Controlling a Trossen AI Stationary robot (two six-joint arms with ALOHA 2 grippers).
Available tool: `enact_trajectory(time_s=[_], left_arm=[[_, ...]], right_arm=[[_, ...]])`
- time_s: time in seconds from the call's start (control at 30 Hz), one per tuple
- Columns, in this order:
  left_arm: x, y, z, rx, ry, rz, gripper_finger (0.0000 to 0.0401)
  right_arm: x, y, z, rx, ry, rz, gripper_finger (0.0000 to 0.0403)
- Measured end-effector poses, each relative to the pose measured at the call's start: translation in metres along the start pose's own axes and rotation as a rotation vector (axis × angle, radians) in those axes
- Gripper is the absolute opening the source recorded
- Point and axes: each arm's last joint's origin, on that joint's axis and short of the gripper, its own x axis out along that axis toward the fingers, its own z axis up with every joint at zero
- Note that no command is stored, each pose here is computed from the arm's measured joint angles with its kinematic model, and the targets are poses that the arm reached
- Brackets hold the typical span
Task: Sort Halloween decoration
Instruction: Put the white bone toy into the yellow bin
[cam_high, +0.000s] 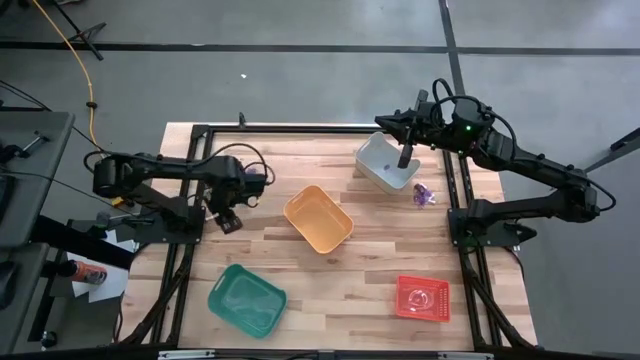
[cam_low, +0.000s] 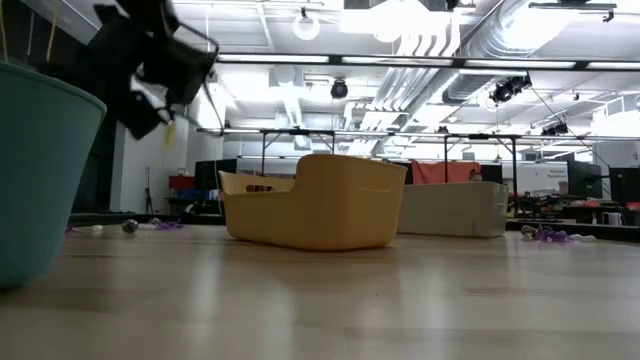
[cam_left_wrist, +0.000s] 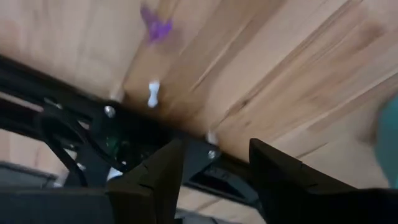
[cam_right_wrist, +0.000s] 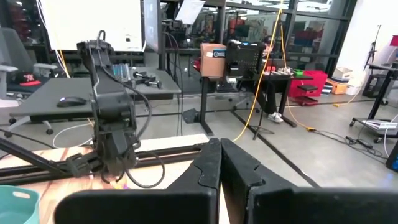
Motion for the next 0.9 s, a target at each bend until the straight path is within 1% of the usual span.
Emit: enact_trajectory(time_s=[0.07,0.13,0.2,0.33,0.4,0.47,0.63,0.8,0.9], left_arm=[[0.011,0.004,-0.001,0.006,0.033,0.007,0.0168],[0.02,0.007,0.005,0.007,0.018,0.025,0.0168],[0.02,0.007,0.01,0.01,-0.033,0.043,0.0167],[0.023,0.01,0.016,0.04,-0.034,0.077,0.0167],[0.025,0.013,0.018,0.034,-0.019,0.116,0.0167],[0.026,0.016,0.021,0.022,-0.006,0.115,0.0167],[0.035,0.019,0.031,-0.001,0.083,0.094,0.0167],[0.049,0.02,0.039,0.061,0.202,0.113,0.0167],[0.059,0.02,0.041,0.066,0.257,0.123,0.0167]], right_arm=[[0.0,0.0,0.0,0.011,0.0,0.0,0.0],[0.0,0.0,0.0,0.025,0.0,0.0,0.0],[0.0,0.0,0.0,0.028,-0.001,0.0,0.0],[0.0,0.0,0.0,0.037,-0.001,0.0,0.0],[0.0,0.0,0.0,0.037,-0.001,0.0,0.0],[0.0,0.0,0.0,0.037,-0.001,0.0,0.0],[0.0,0.0,0.0,0.038,-0.001,0.0,0.0],[0.0,0.0,0.0,0.038,0.0,0.0,0.0],[0.0,0.0,0.0,0.038,0.004,0.0,0.0]])
